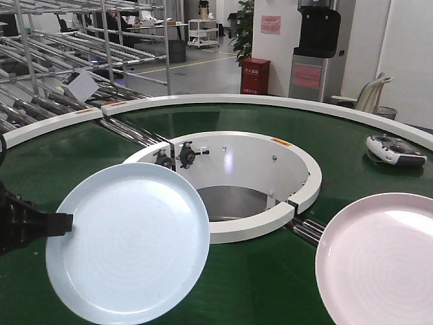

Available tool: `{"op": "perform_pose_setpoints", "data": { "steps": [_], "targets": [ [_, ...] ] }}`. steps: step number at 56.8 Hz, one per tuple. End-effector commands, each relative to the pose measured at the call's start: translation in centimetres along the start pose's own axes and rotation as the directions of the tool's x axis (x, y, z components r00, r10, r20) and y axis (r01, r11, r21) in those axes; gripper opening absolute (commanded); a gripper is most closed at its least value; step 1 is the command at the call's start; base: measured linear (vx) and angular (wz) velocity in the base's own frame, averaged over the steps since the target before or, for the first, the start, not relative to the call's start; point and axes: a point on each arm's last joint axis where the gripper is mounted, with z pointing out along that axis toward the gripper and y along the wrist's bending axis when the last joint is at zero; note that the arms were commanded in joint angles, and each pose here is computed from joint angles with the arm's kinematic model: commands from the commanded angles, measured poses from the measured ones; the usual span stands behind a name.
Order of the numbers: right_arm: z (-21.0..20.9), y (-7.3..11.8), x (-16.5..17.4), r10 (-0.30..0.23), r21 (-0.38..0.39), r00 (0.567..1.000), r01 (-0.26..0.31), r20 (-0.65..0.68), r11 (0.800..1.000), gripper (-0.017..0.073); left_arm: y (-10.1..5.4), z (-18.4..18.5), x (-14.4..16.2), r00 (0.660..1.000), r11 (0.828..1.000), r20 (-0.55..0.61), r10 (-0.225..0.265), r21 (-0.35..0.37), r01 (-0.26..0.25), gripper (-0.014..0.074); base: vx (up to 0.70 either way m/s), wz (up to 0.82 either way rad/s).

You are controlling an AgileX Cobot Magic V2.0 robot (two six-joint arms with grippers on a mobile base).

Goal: Grab plate from conveyor and place on tray
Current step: 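Close both grippers on the plate rims and lift the plates, then hold both plates raised while the base drives to the tray table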

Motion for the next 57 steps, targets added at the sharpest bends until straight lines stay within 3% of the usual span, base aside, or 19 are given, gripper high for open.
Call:
{"op": "perform_pose_setpoints", "data": {
  "steps": [1, 33, 57],
  "targets": [
    [-1.16, -0.03, -1.13, -0.007, -0.001, 0.994, 0.007, 0.11, 1.0, -0.001, -0.66, -1.28, -1.32, 0.993, 1.0, 0.113, -0.018, 0.02, 0.016, -0.0002, 0.0, 0.0],
    [-1.16, -0.04, -1.13, -0.007, 0.0, 0.994, 0.008, 0.11, 1.0, -0.001, -0.66, -1.28, -1.32, 0.993, 1.0, 0.113, -0.018, 0.02, 0.016, -0.0002, -0.02, -0.05],
    [-1.16, -0.04, -1.13, -0.007, 0.0, 0.994, 0.008, 0.11, 1.0, -0.001, -0.66, -1.28, -1.32, 0.993, 1.0, 0.113, -0.018, 0.02, 0.016, -0.0002, -0.14, -0.5]
  ]
}}
